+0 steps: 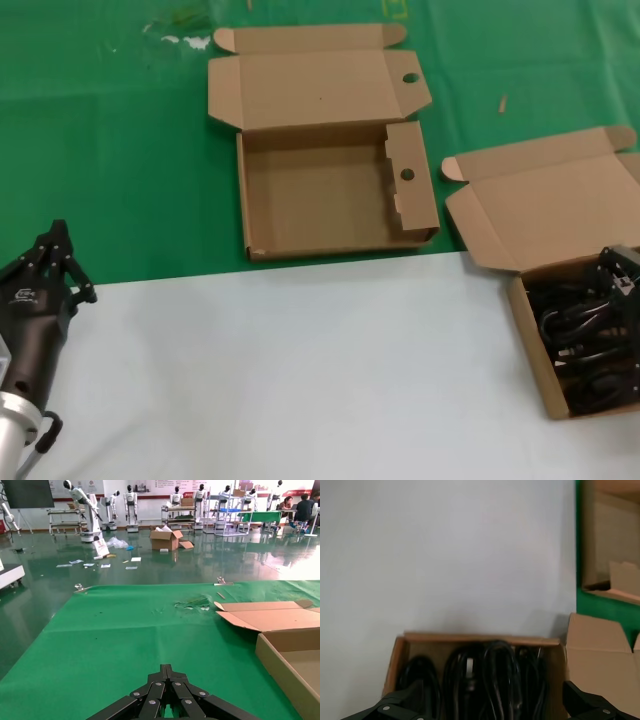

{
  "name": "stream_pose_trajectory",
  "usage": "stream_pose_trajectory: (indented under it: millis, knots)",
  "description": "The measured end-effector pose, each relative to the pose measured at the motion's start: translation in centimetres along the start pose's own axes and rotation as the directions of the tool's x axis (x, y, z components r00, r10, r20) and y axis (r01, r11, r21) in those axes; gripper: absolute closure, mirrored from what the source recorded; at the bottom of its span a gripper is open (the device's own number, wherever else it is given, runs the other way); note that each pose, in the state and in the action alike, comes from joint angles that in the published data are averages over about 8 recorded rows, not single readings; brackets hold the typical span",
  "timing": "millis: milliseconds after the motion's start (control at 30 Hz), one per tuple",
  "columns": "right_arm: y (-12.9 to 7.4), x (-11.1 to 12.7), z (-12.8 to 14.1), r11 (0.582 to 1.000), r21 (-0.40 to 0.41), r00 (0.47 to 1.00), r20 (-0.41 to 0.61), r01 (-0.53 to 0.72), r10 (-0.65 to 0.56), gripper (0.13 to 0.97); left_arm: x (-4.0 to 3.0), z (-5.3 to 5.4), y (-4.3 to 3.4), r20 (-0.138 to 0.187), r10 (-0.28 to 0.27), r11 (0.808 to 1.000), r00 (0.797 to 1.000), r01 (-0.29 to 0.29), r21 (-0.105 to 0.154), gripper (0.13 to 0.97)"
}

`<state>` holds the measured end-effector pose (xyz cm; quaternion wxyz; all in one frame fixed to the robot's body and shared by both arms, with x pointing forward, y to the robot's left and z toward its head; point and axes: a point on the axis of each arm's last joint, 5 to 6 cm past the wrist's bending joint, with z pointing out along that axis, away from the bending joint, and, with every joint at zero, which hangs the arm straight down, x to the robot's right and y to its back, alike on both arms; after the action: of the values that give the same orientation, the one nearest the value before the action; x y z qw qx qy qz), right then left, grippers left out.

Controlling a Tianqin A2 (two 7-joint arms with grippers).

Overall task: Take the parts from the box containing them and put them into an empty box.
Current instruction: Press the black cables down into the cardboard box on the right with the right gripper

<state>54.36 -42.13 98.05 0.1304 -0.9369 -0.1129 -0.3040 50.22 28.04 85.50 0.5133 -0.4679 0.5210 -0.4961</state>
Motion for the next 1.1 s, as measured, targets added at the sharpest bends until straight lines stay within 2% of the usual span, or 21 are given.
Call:
stream_pose_trajectory:
  millis: [267, 400, 533, 667, 933, 967, 1100]
  knots:
    - [0.8, 2.4, 0.6, 0.996, -0.052, 0.996, 0.053, 0.075, -0.072, 0.156, 0.0, 0.0, 0.0, 0.0, 0.0, 1.0, 1.0, 0.0, 0.0, 0.957]
    - [1.2, 3.4, 1.1, 0.994, -0.07, 0.995, 0.059, 0.083, -0.079, 0.203, 0.0, 0.0, 0.0, 0.0, 0.0, 1.0, 1.0, 0.0, 0.0, 0.957]
    - [1.6, 4.0, 1.4, 0.993, -0.08, 0.995, 0.065, 0.083, -0.078, 0.25, 0.0, 0.0, 0.0, 0.0, 0.0, 1.0, 1.0, 0.0, 0.0, 0.957]
    - [1.9, 4.2, 1.6, 0.993, -0.083, 0.994, 0.076, 0.081, -0.075, 0.25, 0.0, 0.0, 0.0, 0.0, 0.0, 1.0, 1.0, 0.0, 0.0, 0.957]
    - [2.2, 4.1, 1.6, 0.994, -0.082, 0.995, 0.083, 0.067, -0.06, 0.409, 0.0, 0.0, 0.0, 0.0, 0.0, 1.0, 1.0, 0.0, 0.0, 0.957]
    - [2.3, 4.0, 1.7, 0.995, -0.081, 0.995, 0.082, 0.065, -0.058, 0.409, 0.0, 0.0, 0.0, 0.0, 0.0, 1.0, 1.0, 0.0, 0.0, 0.957]
    - [2.5, 3.9, 1.7, 0.995, -0.076, 0.995, 0.078, 0.063, -0.057, 0.517, 0.0, 0.0, 0.0, 0.0, 0.0, 1.0, 1.0, 0.0, 0.0, 0.957]
